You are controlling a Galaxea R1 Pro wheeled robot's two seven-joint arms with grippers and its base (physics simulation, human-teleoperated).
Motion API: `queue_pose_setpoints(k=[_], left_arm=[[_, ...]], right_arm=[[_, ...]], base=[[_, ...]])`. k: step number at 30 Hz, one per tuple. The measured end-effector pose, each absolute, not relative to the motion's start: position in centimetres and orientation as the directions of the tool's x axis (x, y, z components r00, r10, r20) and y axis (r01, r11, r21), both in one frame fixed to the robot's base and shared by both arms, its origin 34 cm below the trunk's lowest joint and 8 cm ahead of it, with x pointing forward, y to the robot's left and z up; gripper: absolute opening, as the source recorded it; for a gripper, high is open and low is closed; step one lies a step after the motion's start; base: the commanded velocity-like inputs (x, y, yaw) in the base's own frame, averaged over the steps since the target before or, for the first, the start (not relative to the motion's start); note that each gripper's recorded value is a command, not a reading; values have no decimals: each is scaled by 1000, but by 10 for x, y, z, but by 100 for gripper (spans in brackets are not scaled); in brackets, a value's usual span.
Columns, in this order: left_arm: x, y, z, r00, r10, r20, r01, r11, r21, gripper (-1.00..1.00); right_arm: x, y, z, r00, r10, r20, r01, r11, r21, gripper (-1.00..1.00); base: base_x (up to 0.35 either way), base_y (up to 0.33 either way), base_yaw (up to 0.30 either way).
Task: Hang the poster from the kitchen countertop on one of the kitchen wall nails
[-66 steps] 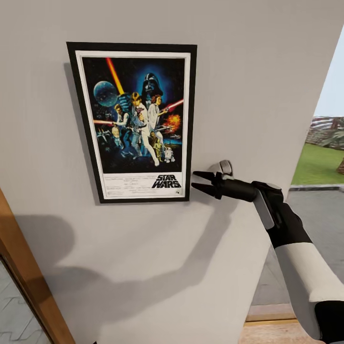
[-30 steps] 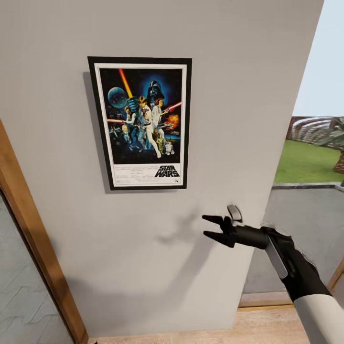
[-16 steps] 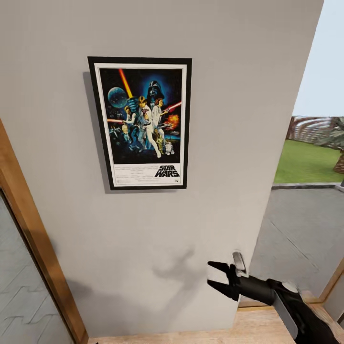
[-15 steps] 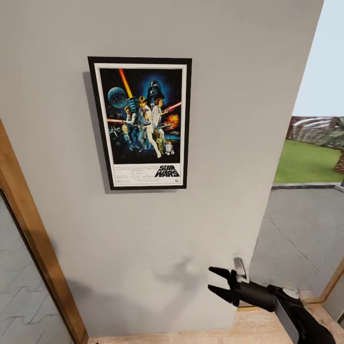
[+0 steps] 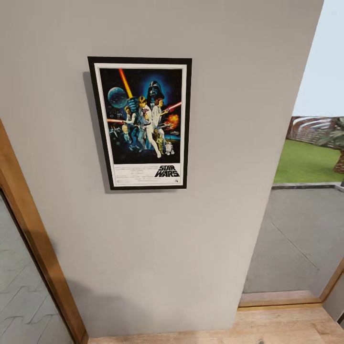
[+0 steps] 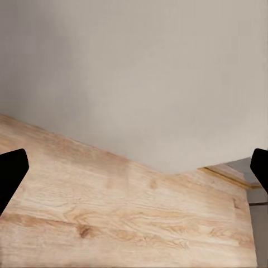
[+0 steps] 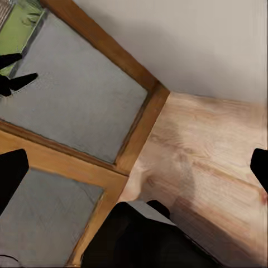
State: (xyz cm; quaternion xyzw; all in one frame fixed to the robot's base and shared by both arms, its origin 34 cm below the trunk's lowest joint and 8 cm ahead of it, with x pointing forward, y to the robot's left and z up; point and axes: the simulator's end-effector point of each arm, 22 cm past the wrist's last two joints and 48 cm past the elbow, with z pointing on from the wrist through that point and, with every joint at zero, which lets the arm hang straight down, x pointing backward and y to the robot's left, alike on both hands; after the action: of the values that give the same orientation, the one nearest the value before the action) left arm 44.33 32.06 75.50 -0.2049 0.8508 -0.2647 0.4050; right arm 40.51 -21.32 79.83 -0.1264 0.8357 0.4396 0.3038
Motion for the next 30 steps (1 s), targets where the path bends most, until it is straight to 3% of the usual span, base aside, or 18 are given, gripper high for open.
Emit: queue_pose_setpoints(k=[2,7,30], left_arm=[[435,311,734,-632,-530,-565,-183,811,-556,100],[428,315,722,-666,-484,-567,-205,851,-484,100],[436,322,731,-650,-474,-594,-201,861,-468,100]], right_arm=[[396,-243,753,-829,39,-558,-353,737,577,100],[399,-272,730,-842,41,-538,-261,842,472,100],[396,-364,690,-859,63,-508,40,998,57,100]], base=[[0,0,0],[0,0,0],[0,0,0]])
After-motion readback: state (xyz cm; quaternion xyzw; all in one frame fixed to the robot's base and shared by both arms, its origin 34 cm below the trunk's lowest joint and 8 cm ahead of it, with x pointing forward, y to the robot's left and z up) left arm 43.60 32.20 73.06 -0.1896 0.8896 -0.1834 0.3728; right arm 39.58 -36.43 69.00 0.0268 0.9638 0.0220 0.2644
